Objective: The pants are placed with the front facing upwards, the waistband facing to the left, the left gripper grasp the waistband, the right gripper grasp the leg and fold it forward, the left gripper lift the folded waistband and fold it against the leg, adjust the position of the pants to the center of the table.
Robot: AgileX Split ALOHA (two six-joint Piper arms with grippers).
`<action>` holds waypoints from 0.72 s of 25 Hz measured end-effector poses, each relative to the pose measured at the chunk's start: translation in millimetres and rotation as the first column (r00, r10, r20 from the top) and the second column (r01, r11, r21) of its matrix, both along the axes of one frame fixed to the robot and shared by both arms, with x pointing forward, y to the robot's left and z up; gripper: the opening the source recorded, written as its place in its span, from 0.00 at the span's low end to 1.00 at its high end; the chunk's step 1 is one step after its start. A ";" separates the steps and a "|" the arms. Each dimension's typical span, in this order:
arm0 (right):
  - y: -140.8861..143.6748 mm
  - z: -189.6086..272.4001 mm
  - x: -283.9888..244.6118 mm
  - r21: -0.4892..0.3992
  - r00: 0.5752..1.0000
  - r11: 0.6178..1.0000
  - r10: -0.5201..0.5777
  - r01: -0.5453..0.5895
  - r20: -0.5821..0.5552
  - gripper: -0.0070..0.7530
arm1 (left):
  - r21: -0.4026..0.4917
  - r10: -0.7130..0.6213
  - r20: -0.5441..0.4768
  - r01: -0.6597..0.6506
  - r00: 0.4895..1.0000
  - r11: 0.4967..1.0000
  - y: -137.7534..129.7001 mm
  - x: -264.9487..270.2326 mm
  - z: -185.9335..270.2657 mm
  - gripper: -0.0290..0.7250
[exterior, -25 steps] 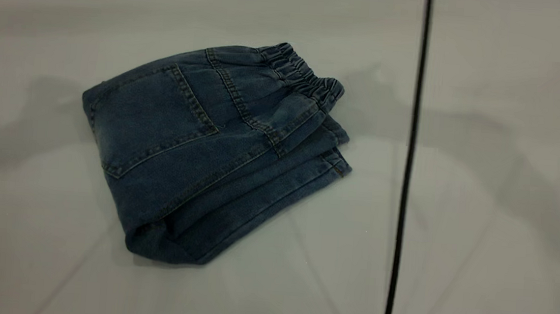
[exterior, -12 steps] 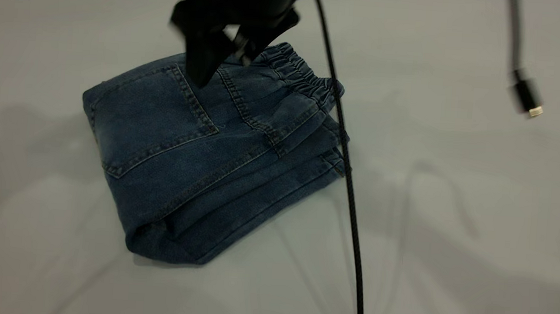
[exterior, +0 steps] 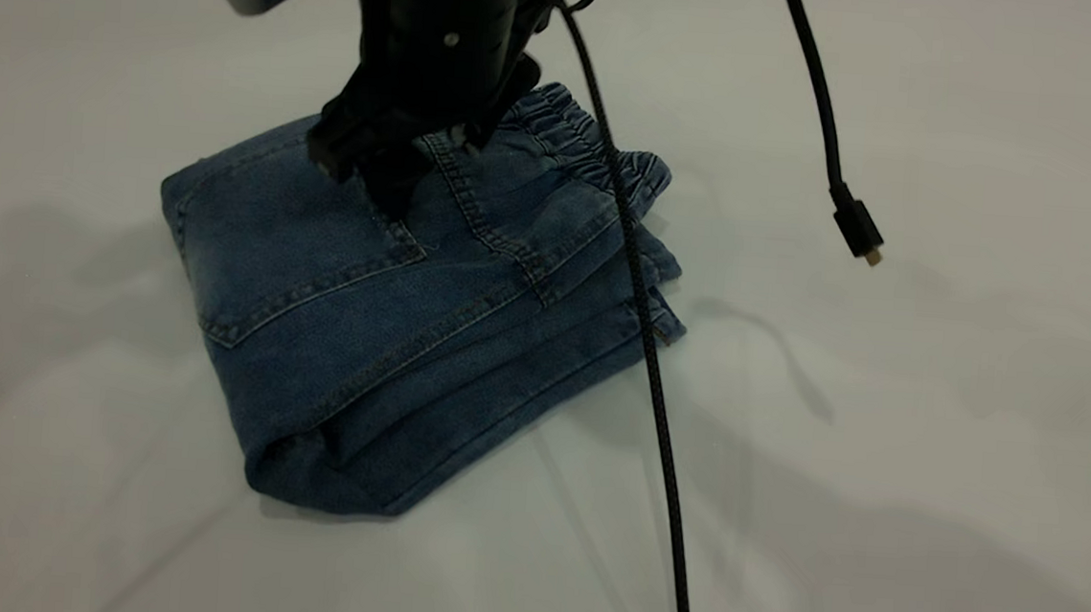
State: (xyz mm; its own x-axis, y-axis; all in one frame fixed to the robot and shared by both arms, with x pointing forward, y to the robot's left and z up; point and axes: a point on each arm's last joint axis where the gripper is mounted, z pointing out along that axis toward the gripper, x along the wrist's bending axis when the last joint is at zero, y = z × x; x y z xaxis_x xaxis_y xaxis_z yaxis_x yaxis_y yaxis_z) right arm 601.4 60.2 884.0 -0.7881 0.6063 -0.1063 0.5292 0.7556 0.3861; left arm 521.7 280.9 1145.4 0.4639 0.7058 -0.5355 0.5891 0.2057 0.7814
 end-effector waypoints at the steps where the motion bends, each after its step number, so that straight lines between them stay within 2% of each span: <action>1: 1.2 -4.5 1.5 -0.005 1.000 1.000 0.002 -0.002 0.000 0.63 | 0.000 -0.002 -0.001 0.002 1.000 1.000 -0.1 -0.1 0.0 0.56; 7: -1.7 -36.2 0.2 -0.061 0.998 0.997 -0.039 0.036 -0.057 0.63 | -0.005 -0.012 -0.003 0.012 1.000 1.000 -0.9 -0.9 0.1 0.56; 12: -9.6 -38.8 -1.6 -0.125 0.984 0.982 -0.156 0.144 -0.088 0.63 | -0.015 -0.021 -0.004 0.021 1.000 1.000 -1.7 -1.4 0.6 0.56; 15: -19.5 -39.5 1.4 -0.172 0.964 0.958 -0.248 0.229 -0.093 0.63 | -0.032 -0.028 -0.004 0.028 1.000 0.999 -2.6 -1.9 1.7 0.56; 18: -33.2 -40.7 6.0 -0.211 0.920 0.915 -0.374 0.344 -0.122 0.63 | -0.046 -0.030 -0.002 0.030 1.000 0.998 -3.1 -2.0 2.7 0.56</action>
State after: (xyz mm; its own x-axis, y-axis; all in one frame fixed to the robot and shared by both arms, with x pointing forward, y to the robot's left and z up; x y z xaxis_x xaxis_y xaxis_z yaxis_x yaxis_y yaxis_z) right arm 607.4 27.0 843.2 -0.5365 0.8331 -0.1345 0.8200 0.5523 0.1504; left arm 519.7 277.8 1148.1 0.4834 0.6662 -0.5679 0.5974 0.2232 0.7703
